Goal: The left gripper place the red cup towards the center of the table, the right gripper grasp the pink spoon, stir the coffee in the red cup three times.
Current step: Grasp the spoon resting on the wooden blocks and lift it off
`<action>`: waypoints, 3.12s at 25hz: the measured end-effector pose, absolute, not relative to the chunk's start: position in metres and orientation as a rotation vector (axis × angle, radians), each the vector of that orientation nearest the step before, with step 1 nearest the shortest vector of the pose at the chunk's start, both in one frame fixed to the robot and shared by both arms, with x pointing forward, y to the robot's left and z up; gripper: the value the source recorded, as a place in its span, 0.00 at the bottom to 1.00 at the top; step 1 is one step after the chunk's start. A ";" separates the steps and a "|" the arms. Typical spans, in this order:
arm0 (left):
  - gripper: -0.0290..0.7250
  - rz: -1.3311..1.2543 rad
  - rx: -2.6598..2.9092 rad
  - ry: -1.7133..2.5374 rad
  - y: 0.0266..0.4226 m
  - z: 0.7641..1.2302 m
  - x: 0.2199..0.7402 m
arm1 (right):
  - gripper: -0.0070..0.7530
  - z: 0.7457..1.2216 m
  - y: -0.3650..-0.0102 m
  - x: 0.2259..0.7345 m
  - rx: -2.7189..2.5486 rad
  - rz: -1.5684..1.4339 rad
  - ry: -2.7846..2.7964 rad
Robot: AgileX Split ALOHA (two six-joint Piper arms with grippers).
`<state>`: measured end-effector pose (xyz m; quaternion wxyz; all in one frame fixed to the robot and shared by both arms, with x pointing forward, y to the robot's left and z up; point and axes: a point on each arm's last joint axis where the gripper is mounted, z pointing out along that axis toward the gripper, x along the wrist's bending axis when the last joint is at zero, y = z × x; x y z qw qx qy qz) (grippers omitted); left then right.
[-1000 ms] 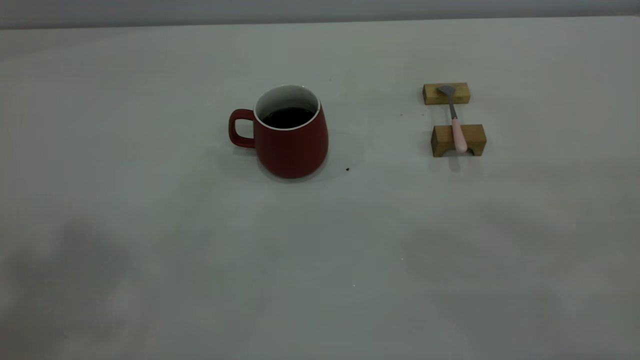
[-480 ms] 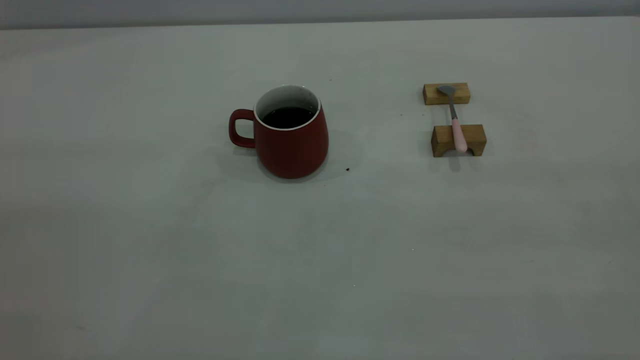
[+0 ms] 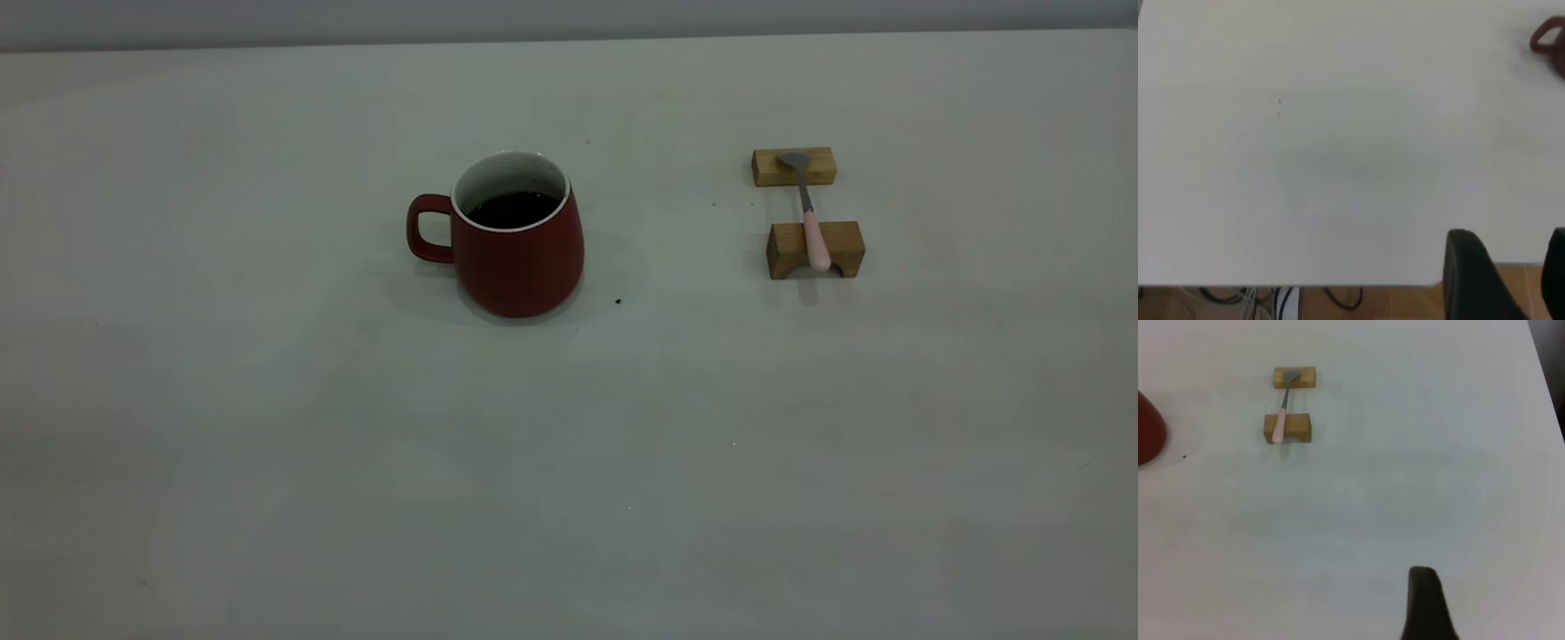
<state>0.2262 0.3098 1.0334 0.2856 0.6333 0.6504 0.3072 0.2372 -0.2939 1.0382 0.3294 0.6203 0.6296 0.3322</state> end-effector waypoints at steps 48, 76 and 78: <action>0.48 0.844 1.638 1.757 0.308 1.033 0.222 | 0.81 1.068 -0.292 0.437 1.879 0.756 1.960; 0.48 0.843 1.638 1.758 0.308 1.033 0.222 | 0.82 0.833 -0.185 0.631 1.840 0.392 2.527; 0.48 0.843 1.638 1.758 0.308 1.033 0.222 | 0.82 0.825 -0.181 0.636 1.837 0.384 2.541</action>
